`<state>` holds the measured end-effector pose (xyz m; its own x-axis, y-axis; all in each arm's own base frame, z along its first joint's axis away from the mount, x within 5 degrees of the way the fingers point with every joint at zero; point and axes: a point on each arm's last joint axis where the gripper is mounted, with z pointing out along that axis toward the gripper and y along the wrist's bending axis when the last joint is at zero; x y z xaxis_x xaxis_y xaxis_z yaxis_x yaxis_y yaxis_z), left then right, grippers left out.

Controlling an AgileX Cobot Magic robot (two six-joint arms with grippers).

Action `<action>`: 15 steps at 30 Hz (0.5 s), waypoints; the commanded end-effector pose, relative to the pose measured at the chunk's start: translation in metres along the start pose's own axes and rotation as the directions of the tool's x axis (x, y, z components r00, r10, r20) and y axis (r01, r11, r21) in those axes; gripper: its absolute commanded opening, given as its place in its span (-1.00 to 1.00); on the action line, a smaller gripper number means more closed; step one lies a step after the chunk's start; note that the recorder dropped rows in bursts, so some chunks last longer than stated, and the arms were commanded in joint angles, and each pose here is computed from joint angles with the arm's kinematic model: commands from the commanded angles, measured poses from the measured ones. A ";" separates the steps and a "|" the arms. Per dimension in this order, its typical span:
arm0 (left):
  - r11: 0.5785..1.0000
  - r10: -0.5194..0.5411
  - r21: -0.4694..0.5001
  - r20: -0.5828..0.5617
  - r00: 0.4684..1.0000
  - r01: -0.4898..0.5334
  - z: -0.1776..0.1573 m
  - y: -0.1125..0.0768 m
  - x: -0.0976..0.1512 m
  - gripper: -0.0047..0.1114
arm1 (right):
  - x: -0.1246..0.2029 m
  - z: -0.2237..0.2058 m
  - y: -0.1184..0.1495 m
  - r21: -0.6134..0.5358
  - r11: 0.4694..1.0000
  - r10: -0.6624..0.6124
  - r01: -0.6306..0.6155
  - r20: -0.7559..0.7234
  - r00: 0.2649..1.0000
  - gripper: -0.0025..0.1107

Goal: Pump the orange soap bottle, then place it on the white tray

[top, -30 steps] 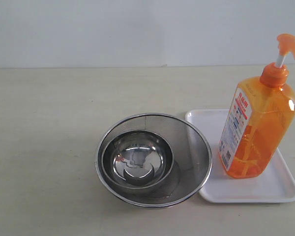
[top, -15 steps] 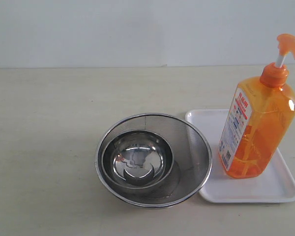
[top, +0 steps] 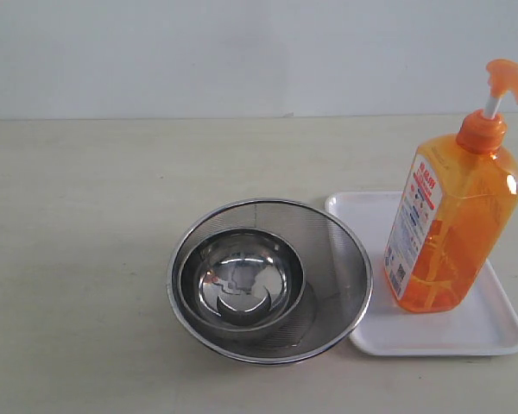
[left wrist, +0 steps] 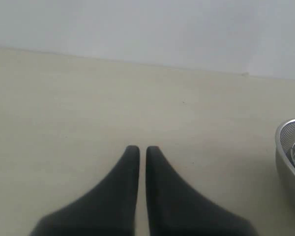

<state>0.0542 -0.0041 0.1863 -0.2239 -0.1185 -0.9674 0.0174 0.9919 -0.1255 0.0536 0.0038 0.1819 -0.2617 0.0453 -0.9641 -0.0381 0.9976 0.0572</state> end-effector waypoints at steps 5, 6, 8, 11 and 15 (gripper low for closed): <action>1.000 -0.005 -0.002 0.001 1.000 0.005 0.000 0.000 0.001 -0.84 | -0.001 0.000 0.000 0.007 1.000 -0.005 0.005 0.018 1.000 -0.96; 1.000 -0.005 -0.002 0.001 1.000 0.005 0.000 0.000 0.001 -0.84 | -0.001 0.000 0.000 0.007 1.000 -0.005 0.005 0.018 1.000 -0.96; 1.000 -0.005 -0.002 0.001 1.000 0.005 0.000 0.000 0.001 -0.84 | -0.001 0.000 0.000 0.007 1.000 -0.005 0.005 0.018 1.000 -0.96; 1.000 0.000 -0.002 0.001 1.000 0.000 0.000 0.000 0.001 -0.84 | -0.001 0.000 0.000 0.007 1.000 -0.005 0.005 0.018 1.000 -0.96; 1.000 0.000 -0.002 0.001 1.000 0.000 0.000 0.000 0.001 -0.84 | -0.001 0.000 0.000 0.007 1.000 -0.005 0.005 0.018 1.000 -0.96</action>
<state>0.0542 -0.0041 0.1863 -0.2239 -0.1185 -0.9674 0.0174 0.9919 -0.1255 0.0536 0.0038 0.1819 -0.2617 0.0453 -0.9641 -0.0381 0.9976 0.0572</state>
